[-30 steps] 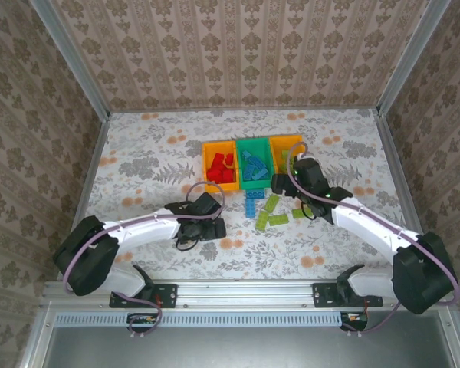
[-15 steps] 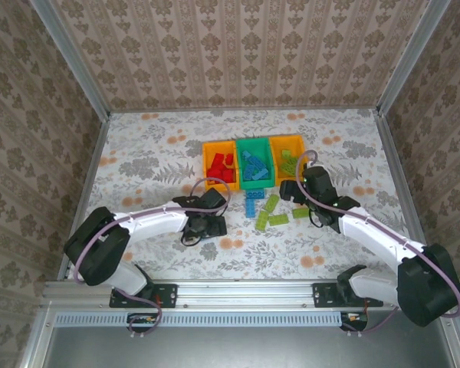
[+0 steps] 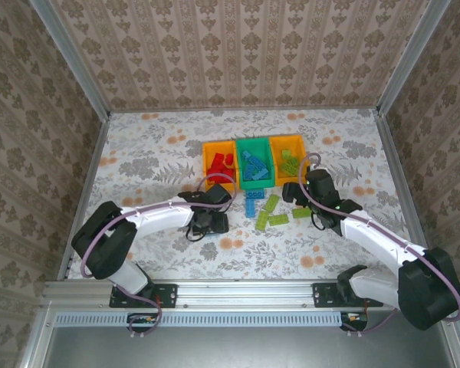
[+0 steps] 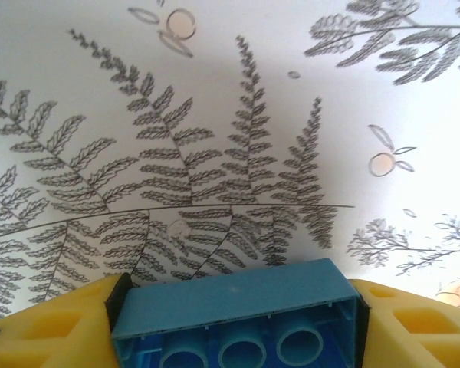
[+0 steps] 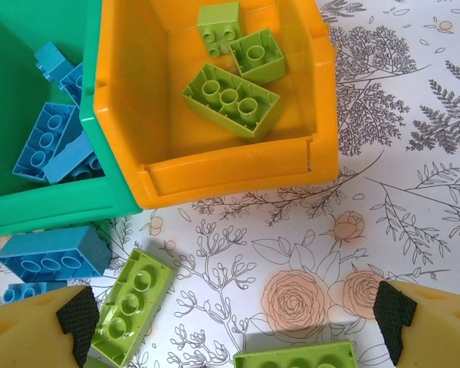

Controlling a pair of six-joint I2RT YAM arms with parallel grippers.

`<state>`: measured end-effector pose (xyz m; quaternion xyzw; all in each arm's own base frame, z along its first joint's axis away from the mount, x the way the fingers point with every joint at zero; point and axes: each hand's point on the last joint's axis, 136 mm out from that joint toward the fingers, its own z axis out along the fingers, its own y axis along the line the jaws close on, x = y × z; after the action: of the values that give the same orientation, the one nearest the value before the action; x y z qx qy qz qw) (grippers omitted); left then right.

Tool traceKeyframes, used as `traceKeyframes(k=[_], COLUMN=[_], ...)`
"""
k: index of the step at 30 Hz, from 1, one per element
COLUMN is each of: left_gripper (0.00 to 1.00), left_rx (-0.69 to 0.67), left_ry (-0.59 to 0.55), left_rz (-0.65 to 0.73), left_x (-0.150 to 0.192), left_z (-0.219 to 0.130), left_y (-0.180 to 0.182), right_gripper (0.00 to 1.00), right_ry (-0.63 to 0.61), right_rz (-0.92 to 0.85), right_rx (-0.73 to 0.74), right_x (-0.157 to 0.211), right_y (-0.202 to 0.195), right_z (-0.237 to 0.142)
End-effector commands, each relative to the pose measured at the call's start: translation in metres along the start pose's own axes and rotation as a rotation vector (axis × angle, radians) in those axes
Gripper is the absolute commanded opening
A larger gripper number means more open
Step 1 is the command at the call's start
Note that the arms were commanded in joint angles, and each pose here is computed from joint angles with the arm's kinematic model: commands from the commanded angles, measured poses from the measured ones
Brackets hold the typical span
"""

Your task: Sort the legos into containers by color

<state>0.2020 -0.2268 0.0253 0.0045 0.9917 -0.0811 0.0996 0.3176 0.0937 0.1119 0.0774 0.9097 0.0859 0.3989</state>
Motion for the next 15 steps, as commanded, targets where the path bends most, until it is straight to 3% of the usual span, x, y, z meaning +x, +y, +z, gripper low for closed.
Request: traceKeyframes(k=[1,7,15], left_gripper=[0.46,0.47,0.48], left_rx=[0.027,0.057,0.156], left_ry=[-0.037,-0.1,-0.245], left_rz=[0.051,0.14,0.302], left_x=[-0.014,-0.043,-0.121], left_z=[-0.007,-0.031,-0.078], left_y=[-0.013,-0.039,-0.102], right_gripper=[0.96,0.95,0.9], right_ry=[0.002,0.034,0.024], right_rz=[0.006,0.007,0.046], right_rx=[0.017,-0.001,-0.058], right_x=[0.005,0.02,0.036], right_y=[-0.007,-0.009,-0.009], right_z=[0.001,0.001,-0.01])
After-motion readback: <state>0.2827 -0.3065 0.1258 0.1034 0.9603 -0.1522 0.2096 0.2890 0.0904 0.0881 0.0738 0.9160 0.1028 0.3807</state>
